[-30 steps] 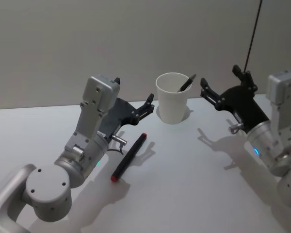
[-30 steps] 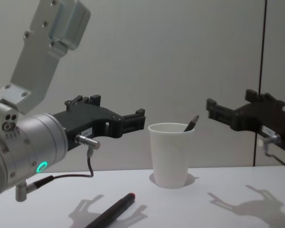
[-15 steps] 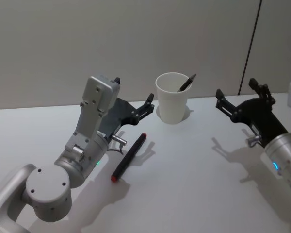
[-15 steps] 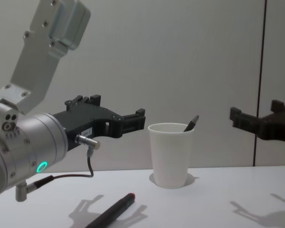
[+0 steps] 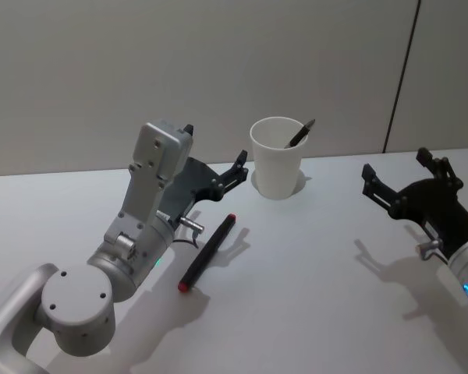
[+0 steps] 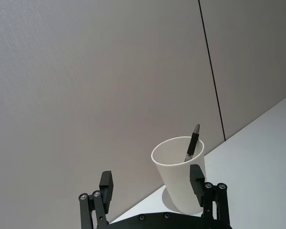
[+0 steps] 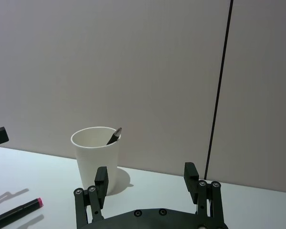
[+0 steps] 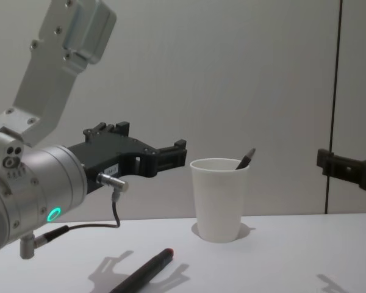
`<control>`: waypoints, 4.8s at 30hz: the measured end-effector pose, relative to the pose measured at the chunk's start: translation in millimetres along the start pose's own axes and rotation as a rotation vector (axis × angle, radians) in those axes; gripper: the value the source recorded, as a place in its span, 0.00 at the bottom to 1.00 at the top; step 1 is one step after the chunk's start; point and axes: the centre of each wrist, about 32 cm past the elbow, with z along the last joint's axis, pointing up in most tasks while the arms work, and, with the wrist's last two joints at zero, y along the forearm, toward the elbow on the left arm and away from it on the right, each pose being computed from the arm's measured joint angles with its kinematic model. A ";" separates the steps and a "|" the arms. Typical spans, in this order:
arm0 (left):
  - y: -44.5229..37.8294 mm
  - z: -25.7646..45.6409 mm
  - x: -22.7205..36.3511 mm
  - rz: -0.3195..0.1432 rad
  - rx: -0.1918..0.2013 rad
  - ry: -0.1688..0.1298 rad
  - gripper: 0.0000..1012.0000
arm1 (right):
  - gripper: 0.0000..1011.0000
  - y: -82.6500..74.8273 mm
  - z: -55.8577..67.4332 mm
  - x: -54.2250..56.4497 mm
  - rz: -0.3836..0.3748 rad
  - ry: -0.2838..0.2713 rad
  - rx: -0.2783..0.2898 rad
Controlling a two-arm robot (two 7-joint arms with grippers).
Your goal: Place the pen into the pen holder.
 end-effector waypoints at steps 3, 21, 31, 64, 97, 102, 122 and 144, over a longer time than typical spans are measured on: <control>0.0 0.0 0.0 0.000 0.000 0.000 0.99 | 0.99 -3.4 1.8 -0.5 0.000 0.003 -0.008; 1.0 0.5 1.2 -0.008 0.002 0.007 0.99 | 0.99 -7.1 3.4 -0.9 0.000 0.006 -0.018; 9.3 4.5 8.5 -0.042 0.019 0.030 0.99 | 0.99 -7.1 3.4 -1.0 0.001 0.006 -0.018; 60.3 25.0 18.2 -0.168 0.275 0.092 0.99 | 0.99 -7.1 3.4 -1.0 0.001 0.006 -0.018; 46.2 22.1 -1.4 -0.130 0.565 0.166 0.99 | 0.99 -7.1 3.4 -1.0 0.001 0.006 -0.018; 43.2 20.3 -2.7 -0.119 0.581 0.172 0.99 | 0.99 -7.1 3.4 -1.0 0.001 0.006 -0.018; 36.9 16.9 -4.4 -0.092 0.634 0.199 0.99 | 0.99 -7.0 3.4 -1.0 0.001 0.006 -0.018; 34.9 17.1 -4.4 -0.090 0.667 0.255 0.99 | 0.99 -7.1 3.4 -1.0 0.001 0.006 -0.018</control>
